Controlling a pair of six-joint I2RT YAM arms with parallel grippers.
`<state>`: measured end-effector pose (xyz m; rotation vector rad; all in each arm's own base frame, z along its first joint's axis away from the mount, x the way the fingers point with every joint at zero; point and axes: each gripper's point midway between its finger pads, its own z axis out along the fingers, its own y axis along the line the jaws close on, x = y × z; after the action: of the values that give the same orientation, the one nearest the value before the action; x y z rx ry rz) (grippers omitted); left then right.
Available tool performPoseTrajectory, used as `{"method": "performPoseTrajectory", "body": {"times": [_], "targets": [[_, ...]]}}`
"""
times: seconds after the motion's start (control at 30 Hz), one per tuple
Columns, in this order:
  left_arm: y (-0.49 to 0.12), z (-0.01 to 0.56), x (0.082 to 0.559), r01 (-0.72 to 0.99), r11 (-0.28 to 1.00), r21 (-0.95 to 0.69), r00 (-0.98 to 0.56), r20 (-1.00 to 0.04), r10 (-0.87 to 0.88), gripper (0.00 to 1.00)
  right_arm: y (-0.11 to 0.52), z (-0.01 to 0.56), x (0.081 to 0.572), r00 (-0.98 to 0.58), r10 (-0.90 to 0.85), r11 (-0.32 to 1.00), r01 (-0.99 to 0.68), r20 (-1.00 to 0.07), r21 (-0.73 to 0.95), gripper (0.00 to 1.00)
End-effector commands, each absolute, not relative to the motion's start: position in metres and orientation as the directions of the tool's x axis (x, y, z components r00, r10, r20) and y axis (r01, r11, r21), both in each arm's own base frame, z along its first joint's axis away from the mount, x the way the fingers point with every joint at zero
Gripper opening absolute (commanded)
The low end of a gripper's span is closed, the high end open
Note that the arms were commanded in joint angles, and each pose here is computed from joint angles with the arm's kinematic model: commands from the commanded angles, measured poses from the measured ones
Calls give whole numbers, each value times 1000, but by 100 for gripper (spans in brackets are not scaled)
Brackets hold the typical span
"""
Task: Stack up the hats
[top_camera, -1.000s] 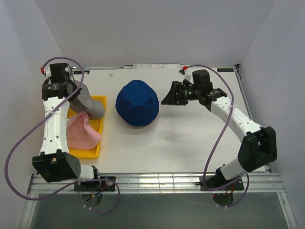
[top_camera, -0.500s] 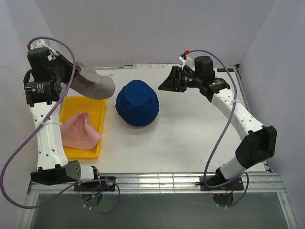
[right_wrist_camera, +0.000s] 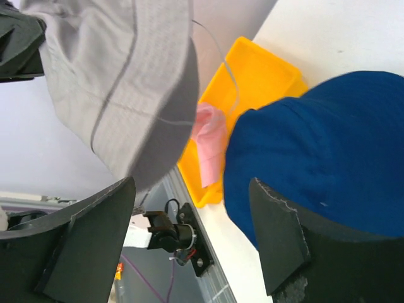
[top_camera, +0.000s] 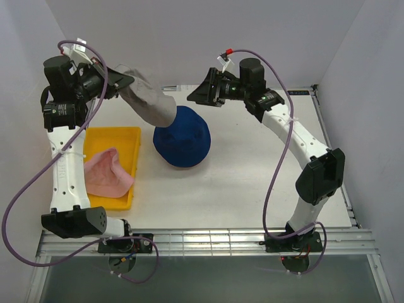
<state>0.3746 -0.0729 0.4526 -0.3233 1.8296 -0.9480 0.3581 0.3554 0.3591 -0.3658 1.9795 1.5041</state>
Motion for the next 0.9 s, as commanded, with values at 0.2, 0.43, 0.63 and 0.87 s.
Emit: {"method": "performPoseTrajectory", "body": {"times": [0.2,0.43,0.63,0.87], "targets": [[-117,485,348,432,587,-685,-467,-727,-504,0,414,405,338,-783,161,129,-587,-601,799,79],[-123,481,347,440,577,-688,-482,-723,-494,0,425,406,332,-816,170,82,-547,-553,833,79],[-123,463,349,412,582,-701,-512,-706,-489,0,423,411,329,-816,186,63,-546,-547,835,73],[-124,448,350,389,588,-709,-538,-693,-479,0,420,407,325,-819,187,65,-541,-543,838,40]]}}
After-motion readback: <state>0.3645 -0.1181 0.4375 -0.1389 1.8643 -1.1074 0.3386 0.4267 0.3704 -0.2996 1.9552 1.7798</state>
